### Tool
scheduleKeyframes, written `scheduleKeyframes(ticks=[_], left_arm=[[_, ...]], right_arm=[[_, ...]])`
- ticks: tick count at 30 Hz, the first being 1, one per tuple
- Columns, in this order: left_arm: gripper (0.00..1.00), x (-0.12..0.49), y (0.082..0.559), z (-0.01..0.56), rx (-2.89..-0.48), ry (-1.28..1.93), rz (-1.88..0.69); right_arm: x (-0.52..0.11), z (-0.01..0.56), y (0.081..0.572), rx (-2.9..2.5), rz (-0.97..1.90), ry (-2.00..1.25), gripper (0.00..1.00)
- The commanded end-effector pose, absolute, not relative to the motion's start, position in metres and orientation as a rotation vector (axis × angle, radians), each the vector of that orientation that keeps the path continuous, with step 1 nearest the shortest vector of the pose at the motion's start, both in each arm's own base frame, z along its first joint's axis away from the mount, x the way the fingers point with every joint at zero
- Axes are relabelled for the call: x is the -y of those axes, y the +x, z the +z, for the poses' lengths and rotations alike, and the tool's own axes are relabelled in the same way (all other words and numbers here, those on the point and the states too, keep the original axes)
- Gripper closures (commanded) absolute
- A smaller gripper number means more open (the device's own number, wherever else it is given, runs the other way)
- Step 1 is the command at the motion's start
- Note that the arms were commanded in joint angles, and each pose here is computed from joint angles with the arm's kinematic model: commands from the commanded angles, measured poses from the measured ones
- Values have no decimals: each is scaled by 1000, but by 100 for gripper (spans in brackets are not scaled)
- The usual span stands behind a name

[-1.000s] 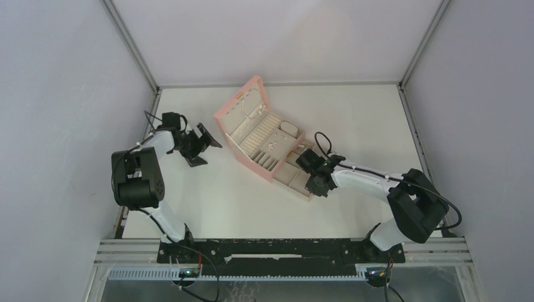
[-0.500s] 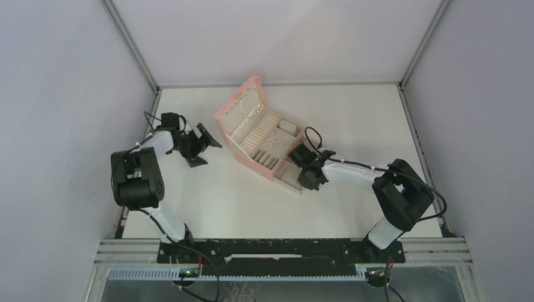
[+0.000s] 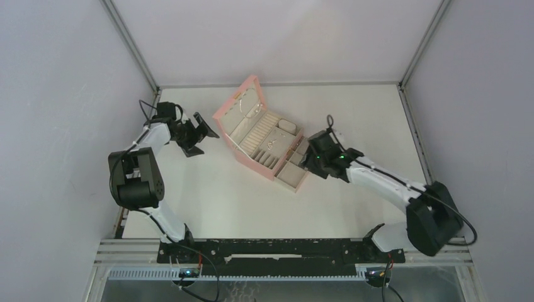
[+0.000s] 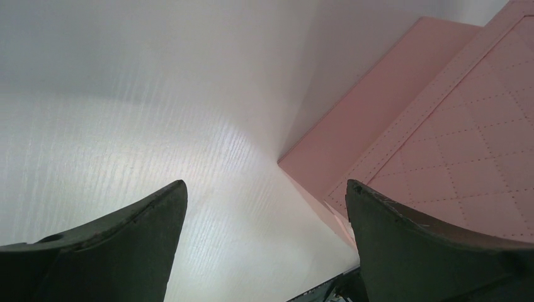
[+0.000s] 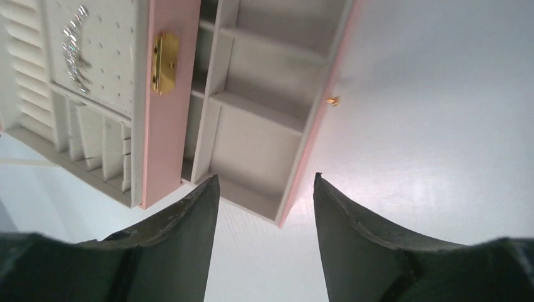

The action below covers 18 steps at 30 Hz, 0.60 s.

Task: Organize the mixed jewelry
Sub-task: Insert the compartment layer into the jewelry box.

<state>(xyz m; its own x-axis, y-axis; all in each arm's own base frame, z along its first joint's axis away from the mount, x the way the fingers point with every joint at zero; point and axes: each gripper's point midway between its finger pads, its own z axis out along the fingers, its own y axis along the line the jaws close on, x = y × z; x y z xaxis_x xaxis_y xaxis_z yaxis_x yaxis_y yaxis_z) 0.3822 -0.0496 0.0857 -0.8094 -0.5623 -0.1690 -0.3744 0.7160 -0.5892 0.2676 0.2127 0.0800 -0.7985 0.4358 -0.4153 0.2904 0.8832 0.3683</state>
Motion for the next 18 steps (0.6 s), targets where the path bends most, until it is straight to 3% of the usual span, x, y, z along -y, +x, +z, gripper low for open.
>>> scheduleKeyframes(ticks=[1, 4, 10, 14, 18], left_arm=[[0, 42, 395, 110, -2530, -688, -754], [0, 31, 405, 121, -2480, -680, -675], [0, 16, 441, 138, -2441, -676, -617], [0, 13, 465, 146, -2436, -665, -637], [0, 13, 484, 150, -2429, -673, -663]], right_arm=[[-182, 102, 279, -2448, 472, 410, 37], [-176, 102, 284, -2443, 564, 212, 31], [-169, 89, 289, -2453, 531, -121, 29], [-169, 80, 291, -2430, 491, -325, 46], [-156, 64, 289, -2447, 378, -486, 47]])
